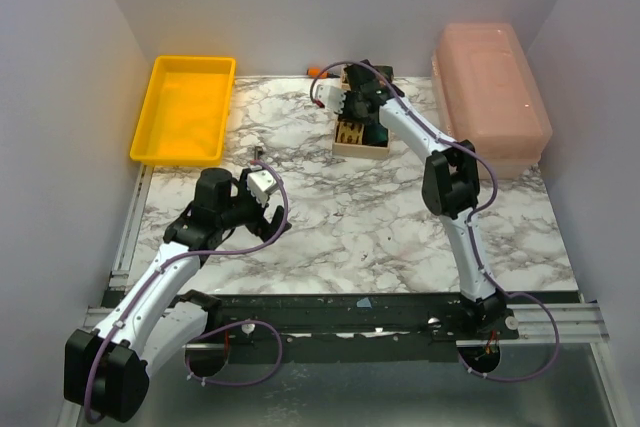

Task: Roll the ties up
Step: Place the tie in the storage box.

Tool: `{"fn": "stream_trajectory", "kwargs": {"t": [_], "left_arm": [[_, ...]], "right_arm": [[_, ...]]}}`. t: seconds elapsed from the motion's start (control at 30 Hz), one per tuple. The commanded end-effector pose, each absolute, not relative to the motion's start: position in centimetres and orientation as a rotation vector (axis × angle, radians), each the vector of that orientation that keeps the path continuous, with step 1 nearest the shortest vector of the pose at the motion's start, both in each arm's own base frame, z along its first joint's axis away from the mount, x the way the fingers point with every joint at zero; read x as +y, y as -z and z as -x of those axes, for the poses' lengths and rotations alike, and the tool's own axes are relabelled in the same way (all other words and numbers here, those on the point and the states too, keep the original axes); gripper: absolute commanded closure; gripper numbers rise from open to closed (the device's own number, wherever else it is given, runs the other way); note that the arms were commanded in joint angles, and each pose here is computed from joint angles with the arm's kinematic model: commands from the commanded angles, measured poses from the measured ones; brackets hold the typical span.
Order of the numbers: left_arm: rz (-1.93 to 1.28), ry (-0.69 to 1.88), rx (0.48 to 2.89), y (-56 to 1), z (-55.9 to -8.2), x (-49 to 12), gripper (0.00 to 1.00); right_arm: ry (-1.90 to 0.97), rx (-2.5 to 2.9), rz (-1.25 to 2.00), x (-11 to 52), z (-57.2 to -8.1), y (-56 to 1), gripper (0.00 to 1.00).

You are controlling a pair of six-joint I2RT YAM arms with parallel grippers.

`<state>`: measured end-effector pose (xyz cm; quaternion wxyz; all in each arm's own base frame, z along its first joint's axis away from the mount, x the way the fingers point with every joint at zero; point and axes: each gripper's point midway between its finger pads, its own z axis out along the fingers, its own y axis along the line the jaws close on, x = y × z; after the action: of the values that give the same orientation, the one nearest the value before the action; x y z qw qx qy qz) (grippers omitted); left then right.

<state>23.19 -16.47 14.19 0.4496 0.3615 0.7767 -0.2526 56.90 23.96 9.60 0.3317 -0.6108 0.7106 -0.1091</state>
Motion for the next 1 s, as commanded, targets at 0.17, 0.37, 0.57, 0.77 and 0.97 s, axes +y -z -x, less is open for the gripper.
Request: {"fn": "stream_trajectory", "kwargs": {"t": [0.17, 0.37, 0.57, 0.77, 0.97], "left_arm": [[-0.891, 0.623, 1.903, -14.3, -22.6, -16.2, 0.02], [-0.894, 0.626, 1.897, -14.4, -22.5, -16.2, 0.02], [-0.894, 0.621, 1.895, -14.3, -22.6, -16.2, 0.02], [-0.899, 0.597, 1.900, -14.2, -22.5, -15.8, 0.02], [-0.908, 0.601, 1.898, -14.1, -22.5, -15.9, 0.02]], "right_arm": [[0.246, 2.191, 2.067, 16.6, -46.4, -2.6, 1.00], [0.246, 2.156, 2.080, 17.6, -47.4, -3.0, 1.00], [0.312, 2.105, 2.047, 19.4, -48.9, -1.8, 0.87], [0.293, 2.071, 2.009, 20.5, -49.2, -3.2, 0.57], [0.296, 2.027, 1.943, 20.9, -49.5, -6.7, 0.49]]}}
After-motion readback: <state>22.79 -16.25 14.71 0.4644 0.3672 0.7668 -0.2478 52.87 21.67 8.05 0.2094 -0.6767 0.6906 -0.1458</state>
